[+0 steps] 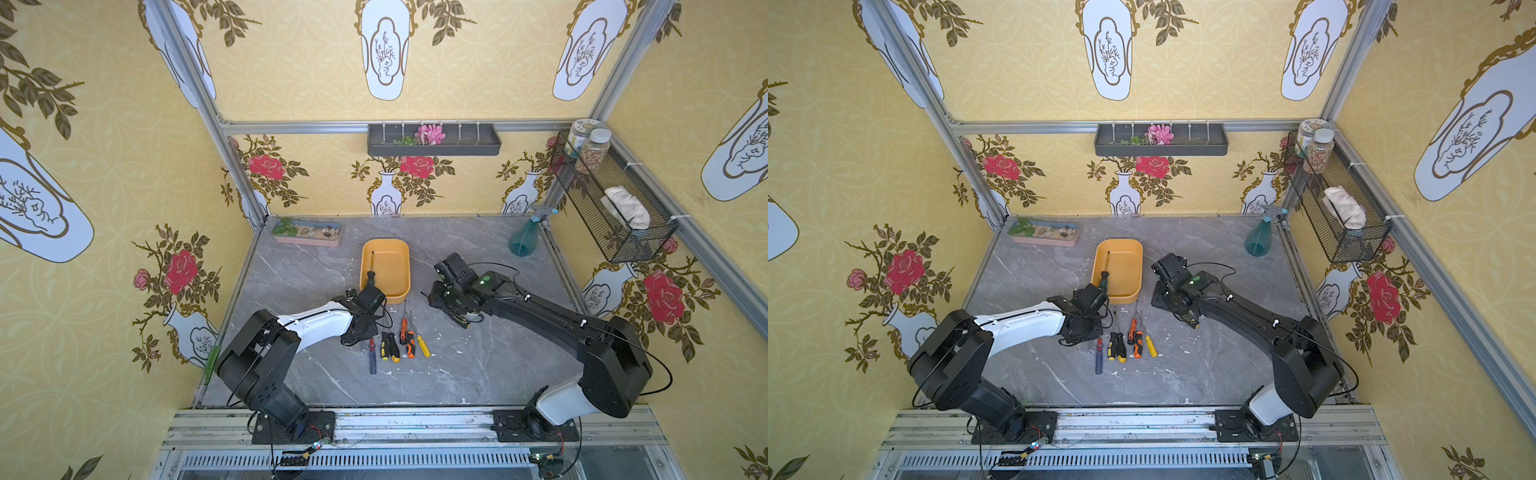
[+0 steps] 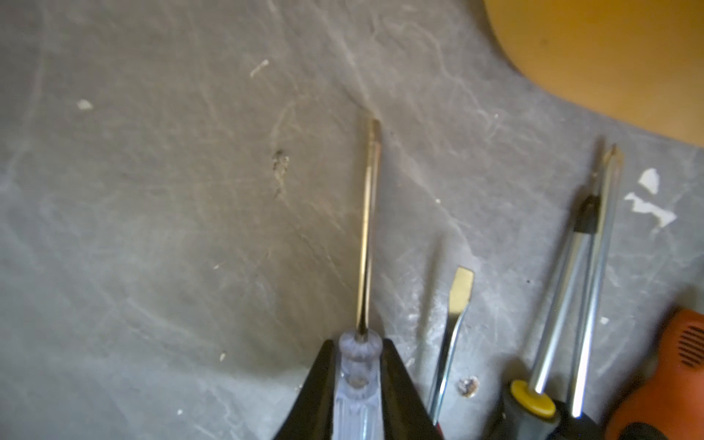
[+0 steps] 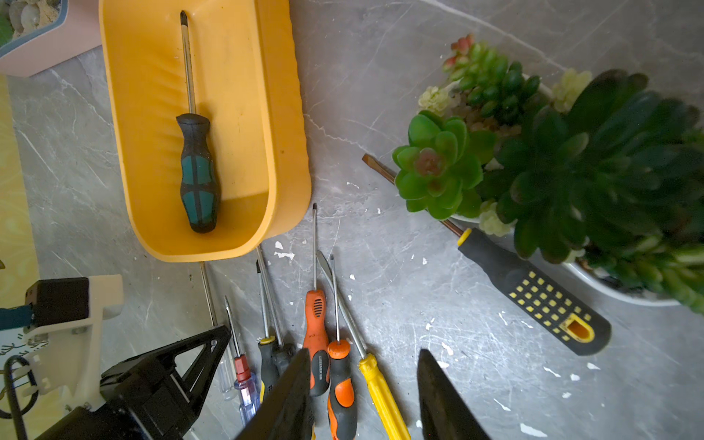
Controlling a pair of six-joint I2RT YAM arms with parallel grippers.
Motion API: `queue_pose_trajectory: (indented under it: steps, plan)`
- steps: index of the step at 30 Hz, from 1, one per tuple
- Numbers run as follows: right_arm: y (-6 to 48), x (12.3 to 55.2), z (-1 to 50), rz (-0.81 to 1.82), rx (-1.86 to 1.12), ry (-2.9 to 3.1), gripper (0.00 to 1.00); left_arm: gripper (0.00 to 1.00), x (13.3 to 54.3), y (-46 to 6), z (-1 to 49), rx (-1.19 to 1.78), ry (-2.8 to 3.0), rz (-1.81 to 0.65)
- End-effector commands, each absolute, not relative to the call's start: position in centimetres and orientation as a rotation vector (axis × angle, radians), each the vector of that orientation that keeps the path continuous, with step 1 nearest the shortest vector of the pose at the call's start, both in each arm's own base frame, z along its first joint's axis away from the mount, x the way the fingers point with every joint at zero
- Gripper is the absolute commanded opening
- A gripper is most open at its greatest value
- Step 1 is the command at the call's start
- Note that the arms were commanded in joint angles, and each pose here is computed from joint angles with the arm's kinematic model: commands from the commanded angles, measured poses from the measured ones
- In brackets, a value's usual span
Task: Put the screwdriver on the desktop into the storage box
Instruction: Pick up the screwdriver from the center of the board.
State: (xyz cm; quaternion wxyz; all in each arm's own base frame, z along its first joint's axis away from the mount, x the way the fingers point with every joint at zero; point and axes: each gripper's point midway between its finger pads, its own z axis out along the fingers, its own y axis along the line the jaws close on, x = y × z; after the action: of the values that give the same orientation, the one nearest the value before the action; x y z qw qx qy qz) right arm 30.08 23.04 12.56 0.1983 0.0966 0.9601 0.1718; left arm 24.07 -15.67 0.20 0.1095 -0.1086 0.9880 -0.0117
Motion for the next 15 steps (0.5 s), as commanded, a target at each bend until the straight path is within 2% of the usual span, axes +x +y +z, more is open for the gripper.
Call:
queue_pose_trajectory:
  steps: [1,15]
  plan:
    - [23.1,30.3,13.0,0.480,0.263,2.668,0.47,0.21,20.9,-13.4,-1.8,-0.277,3.038,0.127]
    - [23.1,30.3,13.4,0.493,0.249,2.660,0.45,0.13,22.0,-13.9,0.3,-0.348,2.950,0.041]
